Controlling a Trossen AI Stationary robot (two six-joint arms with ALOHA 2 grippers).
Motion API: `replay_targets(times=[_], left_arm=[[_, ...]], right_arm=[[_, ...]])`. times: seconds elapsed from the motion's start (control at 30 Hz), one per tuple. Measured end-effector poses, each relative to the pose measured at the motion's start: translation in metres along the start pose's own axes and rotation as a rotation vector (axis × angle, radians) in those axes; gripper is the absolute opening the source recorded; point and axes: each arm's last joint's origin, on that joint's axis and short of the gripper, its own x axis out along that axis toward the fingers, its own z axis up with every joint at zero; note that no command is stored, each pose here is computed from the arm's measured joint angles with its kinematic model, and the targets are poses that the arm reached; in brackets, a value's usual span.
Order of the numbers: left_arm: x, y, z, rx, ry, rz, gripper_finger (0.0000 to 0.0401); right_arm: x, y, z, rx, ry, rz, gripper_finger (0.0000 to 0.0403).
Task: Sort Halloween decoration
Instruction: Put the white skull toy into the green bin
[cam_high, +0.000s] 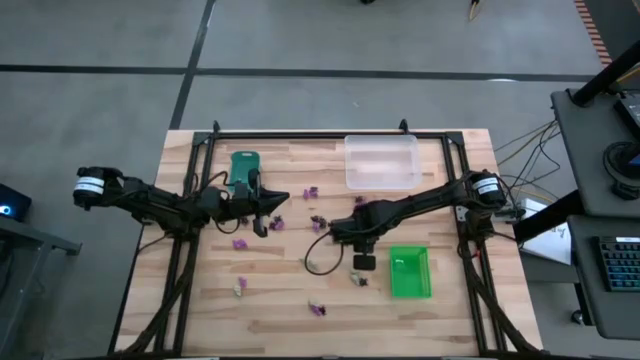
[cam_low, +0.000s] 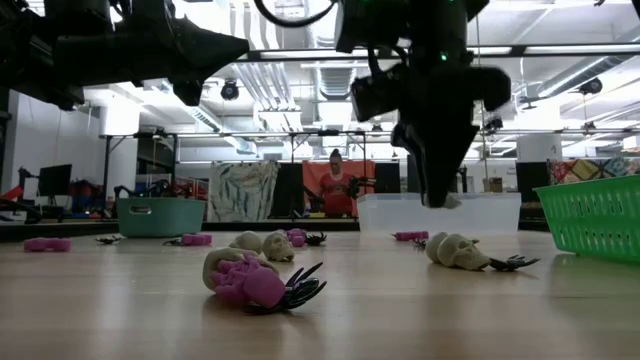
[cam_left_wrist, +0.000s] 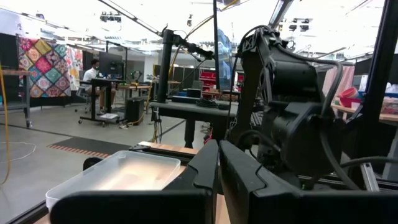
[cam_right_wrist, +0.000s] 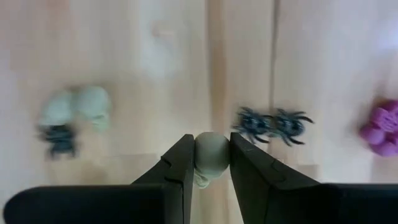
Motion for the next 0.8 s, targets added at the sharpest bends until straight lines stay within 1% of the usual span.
replay_targets(times=[0.13,0.3,0.43,0.6,0.8], left_arm=[[0.0,0.0,0.001,-0.008,-0.005,-0.001,0.0],[0.0,0.0,0.001,-0.009,-0.005,0.0,0.0],[0.0,0.0,0.001,-0.009,-0.006,-0.001,0.0],[0.0,0.0,0.001,-0.01,-0.009,-0.001,0.0],[0.0,0.0,0.001,-0.028,-0.01,-0.001,0.0]], right_arm=[[-0.01,0.002,0.001,-0.009,0.033,0.043,0.0077],[-0.03,0.004,0.0,0.011,0.097,0.033,0.0077],[-0.042,0.009,-0.008,0.032,0.162,0.039,0.0077],[-0.053,0.027,-0.022,0.022,0.19,0.037,0.0077],[-0.067,0.055,-0.04,-0.001,0.181,0.037,0.0077]])
